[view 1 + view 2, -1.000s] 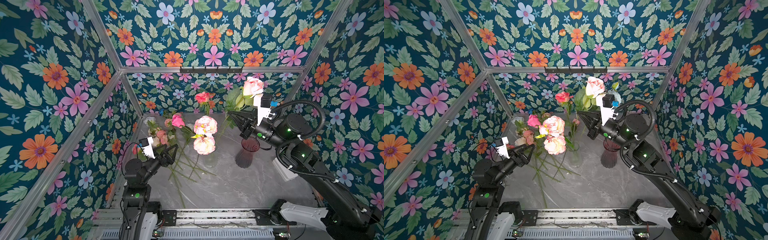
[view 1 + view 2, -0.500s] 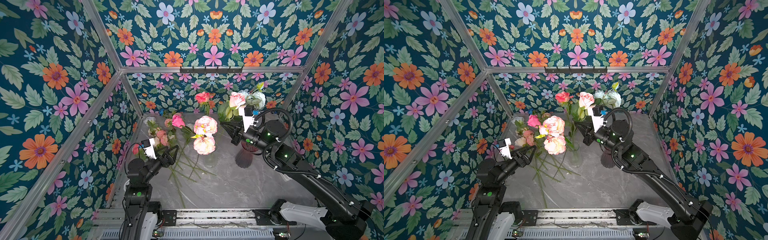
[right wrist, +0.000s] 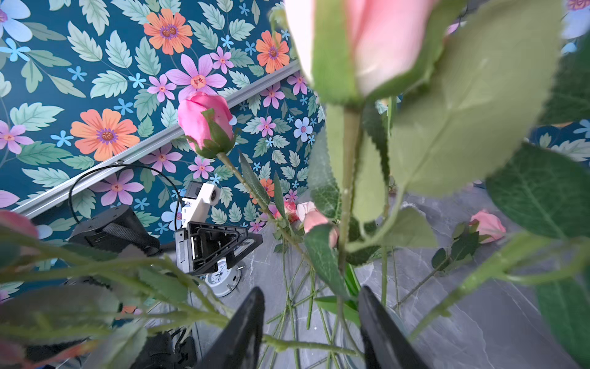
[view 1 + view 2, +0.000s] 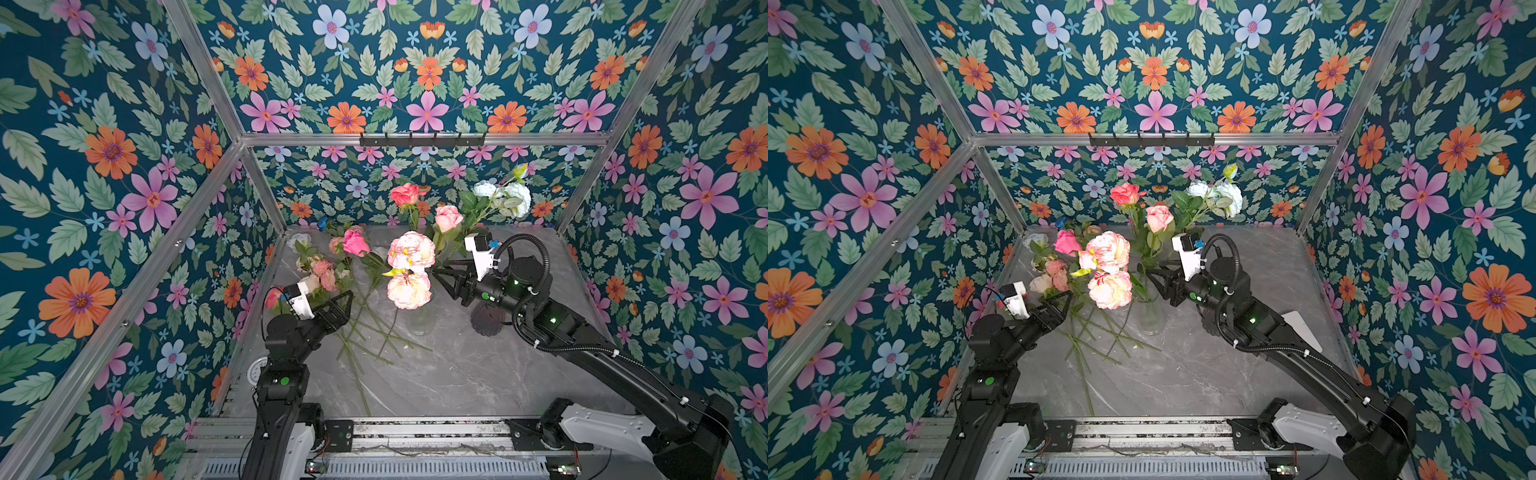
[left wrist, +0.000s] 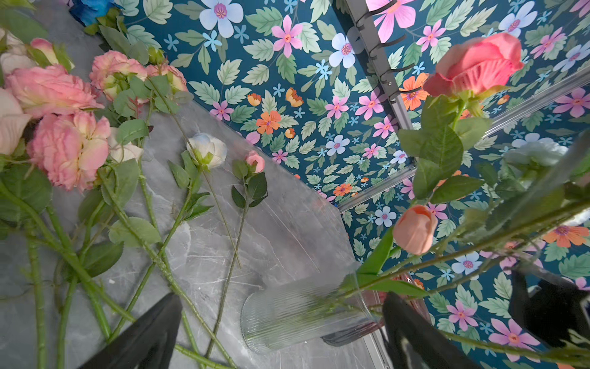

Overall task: Arrange flowers in a vase
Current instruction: Place the flower in the vase, then pick up the flower from the flowers.

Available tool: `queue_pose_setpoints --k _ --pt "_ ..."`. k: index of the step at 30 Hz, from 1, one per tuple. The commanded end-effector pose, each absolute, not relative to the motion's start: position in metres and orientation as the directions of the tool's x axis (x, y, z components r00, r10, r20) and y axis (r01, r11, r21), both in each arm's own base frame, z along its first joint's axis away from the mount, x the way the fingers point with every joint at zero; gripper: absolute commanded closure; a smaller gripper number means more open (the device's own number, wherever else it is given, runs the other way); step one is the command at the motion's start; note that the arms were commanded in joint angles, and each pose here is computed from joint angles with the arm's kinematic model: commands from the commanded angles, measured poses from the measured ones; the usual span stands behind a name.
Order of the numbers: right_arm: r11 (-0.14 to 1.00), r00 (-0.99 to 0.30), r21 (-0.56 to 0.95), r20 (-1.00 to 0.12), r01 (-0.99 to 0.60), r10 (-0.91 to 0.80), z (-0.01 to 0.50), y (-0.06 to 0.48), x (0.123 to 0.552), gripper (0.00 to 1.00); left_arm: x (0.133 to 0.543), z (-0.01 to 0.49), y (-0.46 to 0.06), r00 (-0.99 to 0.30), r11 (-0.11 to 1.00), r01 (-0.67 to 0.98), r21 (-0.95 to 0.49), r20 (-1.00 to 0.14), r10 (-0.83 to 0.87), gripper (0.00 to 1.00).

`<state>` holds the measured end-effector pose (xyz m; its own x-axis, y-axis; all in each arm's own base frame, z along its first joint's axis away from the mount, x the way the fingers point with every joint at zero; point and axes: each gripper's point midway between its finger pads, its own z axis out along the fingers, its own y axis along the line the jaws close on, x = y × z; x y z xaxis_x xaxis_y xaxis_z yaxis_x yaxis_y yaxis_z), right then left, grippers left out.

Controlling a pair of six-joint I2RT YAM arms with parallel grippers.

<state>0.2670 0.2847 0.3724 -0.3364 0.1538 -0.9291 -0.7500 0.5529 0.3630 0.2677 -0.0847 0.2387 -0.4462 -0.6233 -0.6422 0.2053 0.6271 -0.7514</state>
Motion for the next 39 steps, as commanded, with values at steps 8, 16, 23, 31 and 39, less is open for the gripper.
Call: queue_pose_setpoints --k 8,16,23,31,39 --pt "0.573 -0.353 0.393 -0.917 -0.719 0.187 0.373 0.252 0.238 0.39 0.277 0.239 -0.073 -0.42 0.652 0.137 -0.746 -0.64 -0.643 0.01" --pt "0.569 -0.375 0.404 -0.91 -0.716 0.173 0.369 0.24 0.213 0.4 0.3 0.146 -0.036 -0.533 0.73 -0.283 -0.621 -0.531 -0.659 0.26" --pt "0.59 -0.347 0.386 -0.919 -0.709 0.185 0.371 0.228 0.207 0.42 0.33 0.112 -0.026 -0.5 0.679 -0.355 -0.642 -0.483 -0.718 0.4" --pt "0.622 -0.323 0.359 -0.93 -0.696 0.175 0.366 0.217 0.204 0.43 0.357 0.107 -0.027 -0.473 0.651 -0.352 -0.672 -0.473 -0.743 0.46" --pt "0.642 -0.302 0.338 -0.938 -0.688 0.17 0.365 0.212 0.204 0.43 0.363 0.078 -0.021 -0.49 0.66 -0.419 -0.623 -0.457 -0.743 0.57"
